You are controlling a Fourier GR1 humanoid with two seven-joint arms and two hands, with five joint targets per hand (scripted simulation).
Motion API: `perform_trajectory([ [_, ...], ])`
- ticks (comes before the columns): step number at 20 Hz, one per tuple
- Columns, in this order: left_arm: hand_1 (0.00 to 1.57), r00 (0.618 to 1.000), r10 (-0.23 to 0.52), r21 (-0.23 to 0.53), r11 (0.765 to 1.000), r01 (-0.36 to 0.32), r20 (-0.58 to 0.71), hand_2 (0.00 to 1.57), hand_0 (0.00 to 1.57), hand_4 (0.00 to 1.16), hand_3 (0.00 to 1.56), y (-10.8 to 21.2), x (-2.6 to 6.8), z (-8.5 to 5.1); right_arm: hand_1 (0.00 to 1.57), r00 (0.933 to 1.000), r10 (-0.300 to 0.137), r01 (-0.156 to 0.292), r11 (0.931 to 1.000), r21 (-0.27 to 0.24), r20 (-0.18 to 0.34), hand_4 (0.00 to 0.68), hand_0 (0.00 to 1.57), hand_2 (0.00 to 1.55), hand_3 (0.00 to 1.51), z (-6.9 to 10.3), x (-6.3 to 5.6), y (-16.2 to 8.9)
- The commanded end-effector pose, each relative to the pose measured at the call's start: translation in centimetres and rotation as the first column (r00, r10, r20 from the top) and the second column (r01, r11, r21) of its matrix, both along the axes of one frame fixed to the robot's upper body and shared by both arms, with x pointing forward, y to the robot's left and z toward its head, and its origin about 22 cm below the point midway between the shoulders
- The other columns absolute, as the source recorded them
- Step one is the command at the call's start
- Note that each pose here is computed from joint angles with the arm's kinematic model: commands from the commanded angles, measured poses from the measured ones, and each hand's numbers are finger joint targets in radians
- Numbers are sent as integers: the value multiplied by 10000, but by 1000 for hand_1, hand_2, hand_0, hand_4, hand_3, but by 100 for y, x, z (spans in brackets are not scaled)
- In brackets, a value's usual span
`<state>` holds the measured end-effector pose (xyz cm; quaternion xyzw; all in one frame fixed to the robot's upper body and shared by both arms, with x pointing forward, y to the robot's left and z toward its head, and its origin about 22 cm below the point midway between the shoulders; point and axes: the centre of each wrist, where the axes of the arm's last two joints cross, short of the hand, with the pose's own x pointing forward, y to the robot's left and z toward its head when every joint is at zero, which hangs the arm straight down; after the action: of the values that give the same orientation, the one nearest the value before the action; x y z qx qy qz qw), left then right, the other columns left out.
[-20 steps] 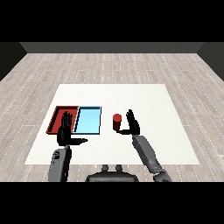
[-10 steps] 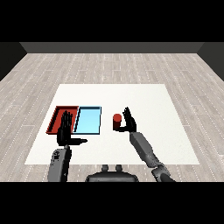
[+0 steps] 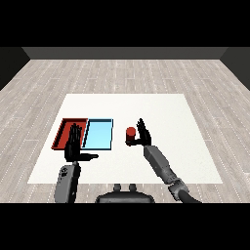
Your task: Pick the red can and put it in the red box
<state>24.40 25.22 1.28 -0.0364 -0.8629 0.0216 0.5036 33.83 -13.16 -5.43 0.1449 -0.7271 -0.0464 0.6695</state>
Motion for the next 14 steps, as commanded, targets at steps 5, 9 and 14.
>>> perform_trajectory([
  [5, 0, 9999, -114, -60, 9999, 114, -7, 0, 0, 0, 0, -237, -13, -126, 0, 9999, 33, -32, 10000, -61, 114, 0, 0, 0, 0, -37, -2, 27],
  [9, 0, 9999, 71, 16, 10000, -71, 157, 0, 0, 0, 0, -112, -247, -115, 0, 9997, 257, -259, 9993, -258, -59, 0, 0, 0, 0, -72, -2, 179],
  [14, 0, 9999, 44, 10, 10000, -44, 121, 0, 0, 0, 0, -15, -85, 118, 0, 9994, 262, -264, 9996, -83, -244, 0, 0, 0, 0, -46, -34, 281],
])
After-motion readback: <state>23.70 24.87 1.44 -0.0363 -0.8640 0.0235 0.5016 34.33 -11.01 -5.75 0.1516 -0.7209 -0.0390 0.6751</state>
